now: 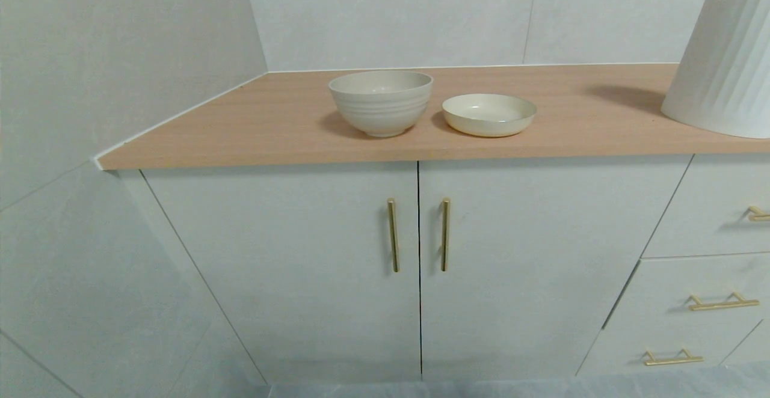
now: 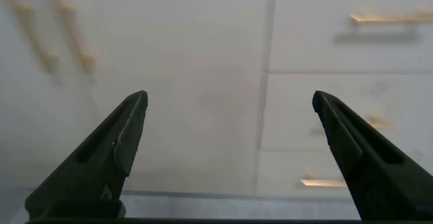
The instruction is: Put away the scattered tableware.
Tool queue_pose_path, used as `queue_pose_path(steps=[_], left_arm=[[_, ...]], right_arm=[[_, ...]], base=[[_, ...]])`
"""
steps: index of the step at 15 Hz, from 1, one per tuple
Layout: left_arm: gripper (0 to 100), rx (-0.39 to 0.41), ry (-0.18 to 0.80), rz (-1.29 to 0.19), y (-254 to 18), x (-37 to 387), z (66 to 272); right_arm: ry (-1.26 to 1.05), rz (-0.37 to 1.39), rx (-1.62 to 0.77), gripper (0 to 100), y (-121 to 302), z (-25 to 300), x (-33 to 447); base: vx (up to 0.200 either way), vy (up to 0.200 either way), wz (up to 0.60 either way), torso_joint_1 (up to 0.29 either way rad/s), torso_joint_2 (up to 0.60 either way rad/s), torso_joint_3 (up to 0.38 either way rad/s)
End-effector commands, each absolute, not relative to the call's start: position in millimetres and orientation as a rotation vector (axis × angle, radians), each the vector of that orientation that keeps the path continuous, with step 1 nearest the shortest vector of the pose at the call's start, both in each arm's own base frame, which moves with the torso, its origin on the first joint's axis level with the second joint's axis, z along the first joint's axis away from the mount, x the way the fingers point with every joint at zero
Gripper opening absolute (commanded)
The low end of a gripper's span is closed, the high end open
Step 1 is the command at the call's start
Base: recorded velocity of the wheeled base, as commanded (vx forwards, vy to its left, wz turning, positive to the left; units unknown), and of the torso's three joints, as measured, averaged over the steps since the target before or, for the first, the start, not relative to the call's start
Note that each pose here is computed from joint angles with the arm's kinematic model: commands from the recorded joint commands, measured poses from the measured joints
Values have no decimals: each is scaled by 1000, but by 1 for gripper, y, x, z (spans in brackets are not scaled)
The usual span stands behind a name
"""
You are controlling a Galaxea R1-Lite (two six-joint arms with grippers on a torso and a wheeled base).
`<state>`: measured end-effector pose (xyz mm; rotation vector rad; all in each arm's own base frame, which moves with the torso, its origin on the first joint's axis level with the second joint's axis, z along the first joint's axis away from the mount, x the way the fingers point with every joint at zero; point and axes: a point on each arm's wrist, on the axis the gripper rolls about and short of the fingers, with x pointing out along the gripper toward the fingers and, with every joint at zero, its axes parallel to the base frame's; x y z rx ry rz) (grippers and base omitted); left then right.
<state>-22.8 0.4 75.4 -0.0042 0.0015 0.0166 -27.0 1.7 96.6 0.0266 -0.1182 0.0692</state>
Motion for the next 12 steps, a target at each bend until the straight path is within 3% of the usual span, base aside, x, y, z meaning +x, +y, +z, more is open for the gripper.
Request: queue_pose_path(steps=[1, 8, 12], left_arm=[[100, -5, 3, 17, 0, -23, 75], [100, -5, 3, 17, 0, -23, 75], [100, -5, 3, 17, 0, -23, 75]], right_arm=[[-121, 104, 33, 100, 2, 107, -27], [301, 368, 106, 100, 8, 131, 24], [430, 538, 82, 100, 21, 151, 59]], base=[[0, 0, 0, 0, 0, 0], [0, 0, 0, 0, 0, 0], [0, 0, 0, 0, 0, 0]])
